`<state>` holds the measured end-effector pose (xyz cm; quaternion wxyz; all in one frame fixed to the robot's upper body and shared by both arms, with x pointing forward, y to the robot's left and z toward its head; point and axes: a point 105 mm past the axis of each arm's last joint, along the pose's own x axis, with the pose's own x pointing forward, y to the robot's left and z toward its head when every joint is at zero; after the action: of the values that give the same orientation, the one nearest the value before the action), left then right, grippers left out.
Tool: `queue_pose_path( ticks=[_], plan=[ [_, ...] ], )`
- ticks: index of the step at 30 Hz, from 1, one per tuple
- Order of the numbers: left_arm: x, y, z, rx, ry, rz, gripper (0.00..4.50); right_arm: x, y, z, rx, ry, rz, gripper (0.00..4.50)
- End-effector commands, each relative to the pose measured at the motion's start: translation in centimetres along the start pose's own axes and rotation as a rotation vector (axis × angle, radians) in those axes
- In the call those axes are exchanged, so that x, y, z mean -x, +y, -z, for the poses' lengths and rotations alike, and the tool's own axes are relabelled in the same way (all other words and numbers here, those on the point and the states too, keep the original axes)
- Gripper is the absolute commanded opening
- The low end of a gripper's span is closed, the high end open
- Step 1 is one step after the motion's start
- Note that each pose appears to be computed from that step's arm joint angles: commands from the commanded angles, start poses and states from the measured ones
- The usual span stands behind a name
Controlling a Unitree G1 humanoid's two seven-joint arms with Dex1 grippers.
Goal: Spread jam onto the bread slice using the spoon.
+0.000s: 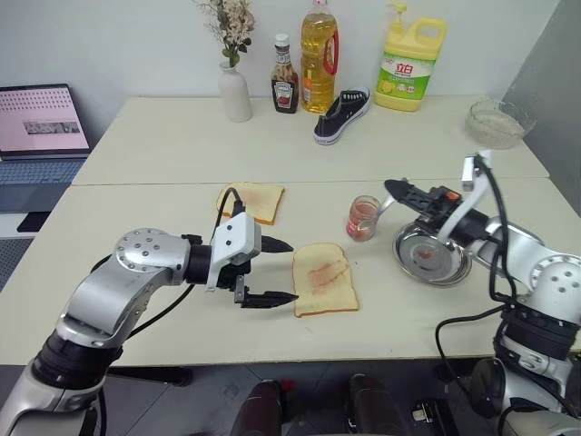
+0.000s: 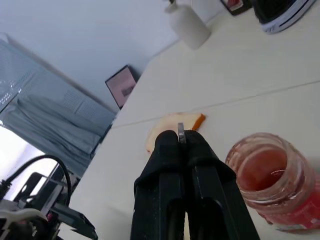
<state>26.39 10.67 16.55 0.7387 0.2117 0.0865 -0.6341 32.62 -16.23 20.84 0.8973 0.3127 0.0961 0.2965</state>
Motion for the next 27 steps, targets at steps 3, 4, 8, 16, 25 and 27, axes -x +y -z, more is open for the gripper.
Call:
queue_pose_path(
  ticks=[3, 4, 8, 16, 25, 27],
  plan=[
    [-2.4, 0.1, -1.5, -0.091, -0.056, 0.078, 4.5, 4.0, -3.7, -3.3, 0.087, -0.136, 0.243, 0.02],
    [-3.0, 0.2, -1.8, -0.104, -0.069, 0.092, 4.5, 4.8, -4.6, -3.7, 0.1, -0.155, 0.295, 0.02],
    [-5.8, 0.7, -2.9, -0.164, -0.106, 0.124, 4.5, 7.0, -7.6, -3.9, 0.105, -0.195, 0.441, 0.02],
    [-8.8, 0.9, -3.0, -0.228, -0.104, 0.167, 4.5, 6.8, -10.6, -1.6, 0.046, -0.182, 0.497, 0.02],
    [-8.8, 1.2, -3.2, -0.224, -0.122, 0.154, 4.5, 6.8, -12.9, -0.9, -0.016, -0.188, 0.516, 0.66],
    [-8.7, 1.3, -3.3, -0.218, -0.126, 0.146, 4.5, 6.9, -13.2, -1.1, -0.032, -0.199, 0.519, 1.3]
  ],
)
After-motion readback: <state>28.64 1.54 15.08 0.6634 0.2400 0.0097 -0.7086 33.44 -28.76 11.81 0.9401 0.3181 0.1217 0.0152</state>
